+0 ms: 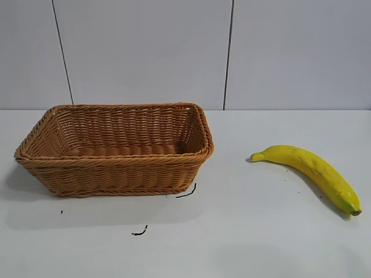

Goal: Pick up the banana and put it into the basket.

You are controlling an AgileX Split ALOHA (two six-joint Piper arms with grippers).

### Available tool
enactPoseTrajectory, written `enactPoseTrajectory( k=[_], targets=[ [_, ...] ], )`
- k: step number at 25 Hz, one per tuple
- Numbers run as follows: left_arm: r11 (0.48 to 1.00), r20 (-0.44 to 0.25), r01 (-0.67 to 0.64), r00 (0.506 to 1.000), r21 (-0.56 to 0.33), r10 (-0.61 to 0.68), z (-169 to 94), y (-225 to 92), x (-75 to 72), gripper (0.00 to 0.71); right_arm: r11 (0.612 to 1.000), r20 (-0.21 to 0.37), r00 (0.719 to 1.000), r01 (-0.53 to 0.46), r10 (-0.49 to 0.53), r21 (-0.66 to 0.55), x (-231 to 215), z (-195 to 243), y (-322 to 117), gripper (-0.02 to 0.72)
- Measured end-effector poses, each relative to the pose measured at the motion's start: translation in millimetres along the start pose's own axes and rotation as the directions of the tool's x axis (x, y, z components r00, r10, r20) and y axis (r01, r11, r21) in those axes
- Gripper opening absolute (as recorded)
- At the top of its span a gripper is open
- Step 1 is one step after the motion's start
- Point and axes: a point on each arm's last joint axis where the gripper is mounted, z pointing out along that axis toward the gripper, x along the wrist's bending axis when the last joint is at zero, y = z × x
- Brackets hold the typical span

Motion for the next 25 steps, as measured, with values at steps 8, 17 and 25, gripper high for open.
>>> enactPoseTrajectory(
  k=[8, 17, 25],
  targets=[
    [1.000, 0.000, 0.000, 1.000, 0.000, 0.000, 0.0, 0.0, 0.0, 0.635, 0.957, 0.007, 1.000, -0.007, 0.005, 0.289, 1.1, 48.7, 80.9, 0.689],
    [1.000, 0.000, 0.000, 1.000, 0.000, 0.000, 0.0, 0.0, 0.0, 0.635, 0.815, -0.023, 0.999, 0.052, -0.047, 0.577, 1.2, 156.2, 127.8, 0.689],
    [1.000, 0.000, 0.000, 1.000, 0.000, 0.000, 0.0, 0.0, 0.0, 0.635, 0.758, -0.109, 0.987, 0.160, -0.118, 0.632, 2.3, 246.7, 145.7, 0.689]
  ],
)
